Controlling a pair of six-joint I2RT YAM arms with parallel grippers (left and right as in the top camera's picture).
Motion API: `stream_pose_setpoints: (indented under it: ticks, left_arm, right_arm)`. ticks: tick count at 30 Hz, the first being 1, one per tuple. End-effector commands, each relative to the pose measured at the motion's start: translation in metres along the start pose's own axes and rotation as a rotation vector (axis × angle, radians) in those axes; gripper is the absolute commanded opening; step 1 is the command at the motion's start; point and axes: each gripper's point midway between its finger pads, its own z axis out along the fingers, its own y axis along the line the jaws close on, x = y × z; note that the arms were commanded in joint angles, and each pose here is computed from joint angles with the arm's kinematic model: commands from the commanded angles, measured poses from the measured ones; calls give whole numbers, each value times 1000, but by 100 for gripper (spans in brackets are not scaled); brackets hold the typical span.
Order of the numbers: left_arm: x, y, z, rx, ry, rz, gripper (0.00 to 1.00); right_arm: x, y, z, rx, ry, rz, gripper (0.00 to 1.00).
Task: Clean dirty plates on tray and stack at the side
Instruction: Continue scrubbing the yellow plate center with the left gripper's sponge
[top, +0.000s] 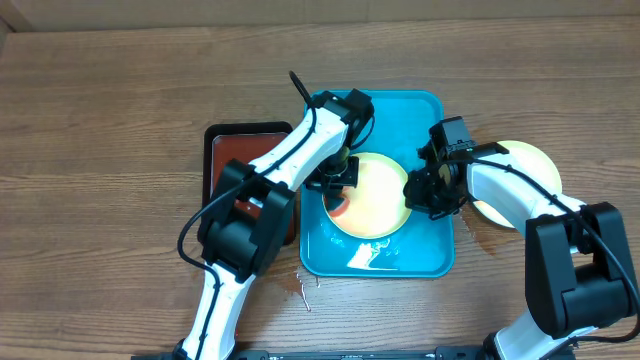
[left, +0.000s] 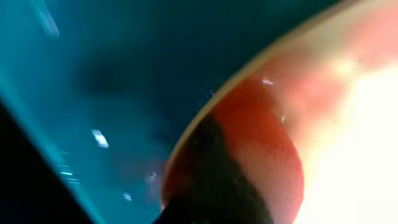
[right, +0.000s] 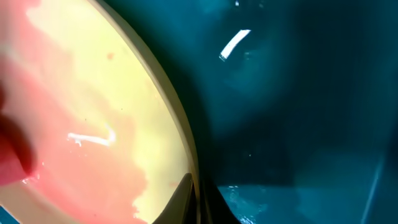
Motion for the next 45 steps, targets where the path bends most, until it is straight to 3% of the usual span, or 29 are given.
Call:
stream_pose_setpoints:
  ticks: [1, 7, 21, 33, 39, 45]
  left_arm:
    - [-29, 59, -17, -242, -156, -83, 4]
    - [-34, 54, -49, -205, -237, -89, 4]
    - [-11, 18, -127, 106, -320, -39, 4]
    - [2, -54, -63, 298, -106, 66, 4]
    - [8, -52, -7, 204, 11, 63, 4]
    - [10, -6, 5, -26, 22, 25, 4]
  right_arm:
    - [0, -14, 1, 63, -5, 1, 4]
    - [0, -14, 1, 63, -3, 1, 4]
    - [2, -15, 1, 66, 4, 3, 4]
    - [0, -14, 1, 64, -1, 2, 4]
    - [1, -14, 1, 64, 0, 2, 4]
    - [-1, -14, 1, 62, -7, 0, 4]
